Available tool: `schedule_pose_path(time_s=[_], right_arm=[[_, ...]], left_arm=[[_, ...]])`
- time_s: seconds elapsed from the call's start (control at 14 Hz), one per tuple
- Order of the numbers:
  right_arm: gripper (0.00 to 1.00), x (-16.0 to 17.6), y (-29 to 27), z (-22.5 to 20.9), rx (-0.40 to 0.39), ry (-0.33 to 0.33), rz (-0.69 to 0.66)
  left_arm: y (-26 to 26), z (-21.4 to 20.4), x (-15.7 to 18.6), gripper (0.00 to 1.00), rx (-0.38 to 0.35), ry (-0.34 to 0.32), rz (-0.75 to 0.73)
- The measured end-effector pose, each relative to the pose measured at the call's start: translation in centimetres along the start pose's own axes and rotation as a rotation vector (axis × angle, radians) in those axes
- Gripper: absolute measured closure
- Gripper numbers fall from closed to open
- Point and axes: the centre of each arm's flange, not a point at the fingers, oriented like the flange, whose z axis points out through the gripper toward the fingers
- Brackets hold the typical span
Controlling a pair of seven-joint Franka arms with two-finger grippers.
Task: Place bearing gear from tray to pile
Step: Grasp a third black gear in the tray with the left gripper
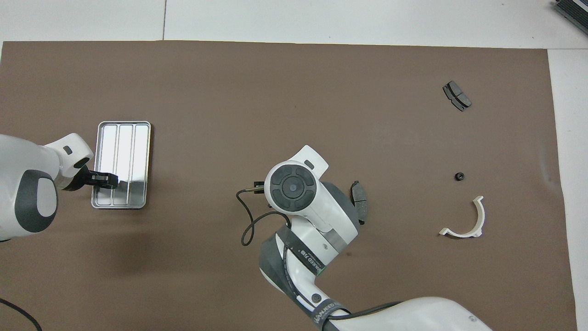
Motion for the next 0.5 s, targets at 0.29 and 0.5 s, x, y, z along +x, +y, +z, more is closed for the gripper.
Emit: schedule_pose_path(time_s=[0.29,0.5], right_arm=[[0.09,0.5,-1.0,2.3,-0.033,0.007,-0.022],[0.13,0.9,-0.7,2.7,-0.037,0.008,-0.016]], left_arm=[[0.1,0.1,0.0,0.64,0.0,-0.001,0.001],[0.3,-0.1,0.0,0.64,0.0,0.002,0.005]])
